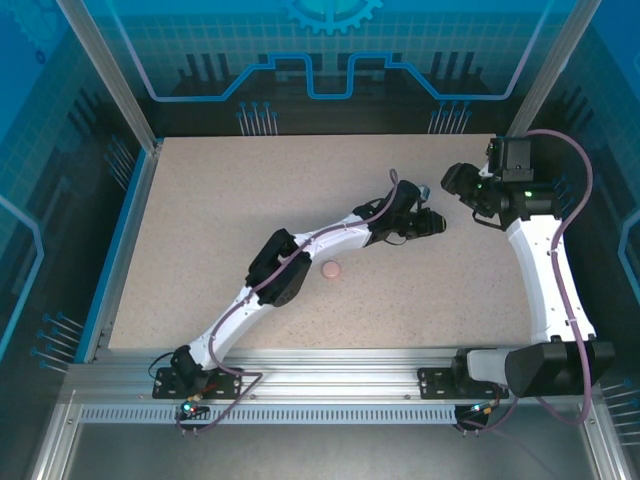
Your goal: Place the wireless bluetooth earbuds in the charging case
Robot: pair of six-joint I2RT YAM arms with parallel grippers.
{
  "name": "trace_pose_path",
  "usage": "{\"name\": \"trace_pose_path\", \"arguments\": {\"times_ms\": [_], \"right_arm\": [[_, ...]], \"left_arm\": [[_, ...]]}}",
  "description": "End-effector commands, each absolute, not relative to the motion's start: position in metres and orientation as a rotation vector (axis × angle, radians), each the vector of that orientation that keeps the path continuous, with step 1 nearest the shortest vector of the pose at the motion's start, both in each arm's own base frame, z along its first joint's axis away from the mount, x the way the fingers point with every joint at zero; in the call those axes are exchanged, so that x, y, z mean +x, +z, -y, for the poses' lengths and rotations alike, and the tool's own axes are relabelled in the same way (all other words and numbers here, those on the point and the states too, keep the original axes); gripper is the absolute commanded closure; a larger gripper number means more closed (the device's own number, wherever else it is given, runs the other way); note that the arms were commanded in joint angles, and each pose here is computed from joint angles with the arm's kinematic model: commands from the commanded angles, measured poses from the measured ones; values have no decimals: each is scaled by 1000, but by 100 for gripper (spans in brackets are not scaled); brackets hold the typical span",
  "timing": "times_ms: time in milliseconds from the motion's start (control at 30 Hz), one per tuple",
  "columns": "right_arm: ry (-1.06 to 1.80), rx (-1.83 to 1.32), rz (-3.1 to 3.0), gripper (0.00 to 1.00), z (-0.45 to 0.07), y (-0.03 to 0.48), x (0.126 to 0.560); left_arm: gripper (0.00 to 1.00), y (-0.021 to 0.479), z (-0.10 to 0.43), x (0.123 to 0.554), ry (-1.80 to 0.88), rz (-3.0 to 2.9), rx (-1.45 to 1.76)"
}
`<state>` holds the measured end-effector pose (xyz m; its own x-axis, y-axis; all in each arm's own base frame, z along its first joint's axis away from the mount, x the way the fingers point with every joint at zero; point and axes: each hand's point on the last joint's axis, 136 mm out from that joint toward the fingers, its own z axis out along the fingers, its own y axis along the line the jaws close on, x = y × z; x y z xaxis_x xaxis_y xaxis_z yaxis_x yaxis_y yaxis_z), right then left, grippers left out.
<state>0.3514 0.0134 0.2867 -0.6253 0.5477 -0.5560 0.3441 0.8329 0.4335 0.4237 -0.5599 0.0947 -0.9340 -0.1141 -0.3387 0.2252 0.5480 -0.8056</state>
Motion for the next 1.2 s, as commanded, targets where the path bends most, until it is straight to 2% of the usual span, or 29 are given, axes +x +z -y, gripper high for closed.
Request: {"name": "trace_pose_path", "arguments": {"times_ms": [0,167,267,400,633,867,1000,1100,1167], "right_arm": [[391,664,-2284,39,-11,289,356],[394,666,-2289,39,-11,287,356],[398,667,-2288,39,-12,288,357],[404,668,-2284,38,-12,290,356],[408,669,-2277,38,-13,294,354],[423,670,-2264,37,-14,301,353],[433,668,-2253,32,-15,306,354],[437,679,-2248,18,-14,309,353],[435,679,-2243,14,-14,311,354]], "left_arm": [[100,81,563,414,-1325,-2569,40],[90,63,562,416,-1256,-2636,24],[79,52,559,415,-1209,-2679,18],[72,45,554,413,-1158,-2713,32],[67,32,541,411,-1076,-2765,26],[54,46,529,416,-1019,-2743,52],[38,69,518,423,-984,-2701,88],[27,95,509,427,-942,-2658,133],[17,115,502,428,-914,-2630,159]]}}
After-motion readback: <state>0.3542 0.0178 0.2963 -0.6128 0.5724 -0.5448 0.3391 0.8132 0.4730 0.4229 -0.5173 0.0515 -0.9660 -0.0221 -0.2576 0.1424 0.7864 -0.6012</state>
